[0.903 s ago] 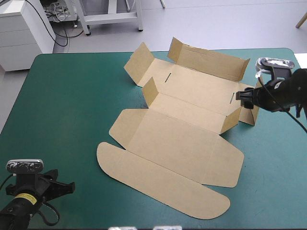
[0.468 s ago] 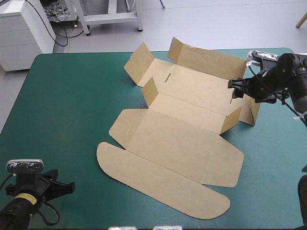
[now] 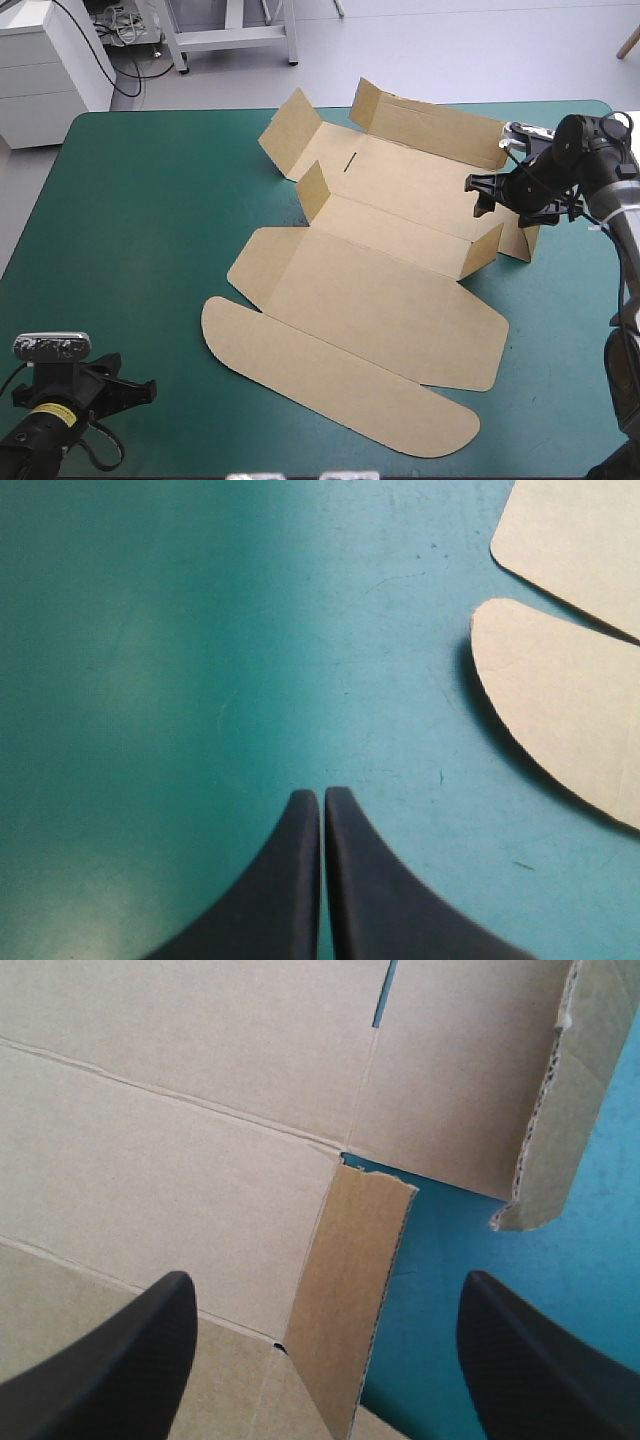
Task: Fold the box
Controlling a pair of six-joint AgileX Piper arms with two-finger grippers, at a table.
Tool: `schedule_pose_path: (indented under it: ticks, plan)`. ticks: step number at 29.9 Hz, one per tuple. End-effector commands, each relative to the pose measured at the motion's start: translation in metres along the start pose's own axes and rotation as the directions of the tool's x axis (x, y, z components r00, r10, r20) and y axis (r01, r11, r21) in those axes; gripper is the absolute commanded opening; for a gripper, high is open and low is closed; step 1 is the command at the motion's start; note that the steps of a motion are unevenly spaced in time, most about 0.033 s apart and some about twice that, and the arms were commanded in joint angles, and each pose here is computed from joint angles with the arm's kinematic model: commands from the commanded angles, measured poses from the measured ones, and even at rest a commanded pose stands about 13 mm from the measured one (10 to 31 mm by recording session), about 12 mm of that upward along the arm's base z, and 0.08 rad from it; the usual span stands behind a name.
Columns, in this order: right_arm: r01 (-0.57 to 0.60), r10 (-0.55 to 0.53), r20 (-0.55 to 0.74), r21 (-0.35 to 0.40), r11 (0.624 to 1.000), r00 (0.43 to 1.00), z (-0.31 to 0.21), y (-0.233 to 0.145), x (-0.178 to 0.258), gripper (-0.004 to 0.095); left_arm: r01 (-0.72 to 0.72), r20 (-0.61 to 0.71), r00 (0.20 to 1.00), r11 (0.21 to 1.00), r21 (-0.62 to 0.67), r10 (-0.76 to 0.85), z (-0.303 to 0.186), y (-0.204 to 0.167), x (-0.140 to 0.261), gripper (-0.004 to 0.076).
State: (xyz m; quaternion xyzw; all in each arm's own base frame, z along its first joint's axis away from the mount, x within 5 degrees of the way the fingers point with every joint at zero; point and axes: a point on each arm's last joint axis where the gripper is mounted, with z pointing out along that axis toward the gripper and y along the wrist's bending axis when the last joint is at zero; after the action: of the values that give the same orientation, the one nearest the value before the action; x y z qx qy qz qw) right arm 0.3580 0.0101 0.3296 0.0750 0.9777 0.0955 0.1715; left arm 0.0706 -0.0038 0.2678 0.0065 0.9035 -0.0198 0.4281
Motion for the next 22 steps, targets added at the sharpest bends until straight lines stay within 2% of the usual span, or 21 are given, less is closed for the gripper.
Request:
schedule_pose_path:
  ticks: [1, 4, 9, 16, 22]
  plan:
    - [-0.001, 0.002, 0.033, -0.006, 1.000, 0.999, -0.009, 0.000, 0.005, 0.0668, 0.009, 0.077, 0.997, 1.000, 0.009, -0.009, -0.004, -0.001, -0.012, -0.0008]
    - [-0.004, 0.004, 0.001, 0.022, 1.000, 1.000, 0.008, -0.006, 0.013, 0.0659, 0.009, 0.077, 0.997, 1.000, 0.009, -0.009, -0.004, -0.001, -0.012, -0.0008]
    - [-0.041, 0.042, 0.038, -0.044, 0.998, 0.998, 0.017, -0.002, 0.009, 0.0571, 0.009, 0.077, 0.997, 1.000, 0.009, -0.009, -0.004, -0.001, -0.012, -0.0008]
    - [-0.061, 0.058, -0.060, -0.040, 0.997, 0.997, 0.040, -0.004, 0.010, 0.0477, 0.009, 0.077, 0.997, 1.000, 0.009, -0.009, -0.004, -0.001, -0.012, -0.0008]
    - [-0.062, 0.057, -0.099, -0.051, 0.997, 0.993, 0.055, -0.005, 0.009, 0.0461, 0.009, 0.077, 0.997, 1.000, 0.009, -0.009, -0.004, -0.001, -0.012, -0.0008]
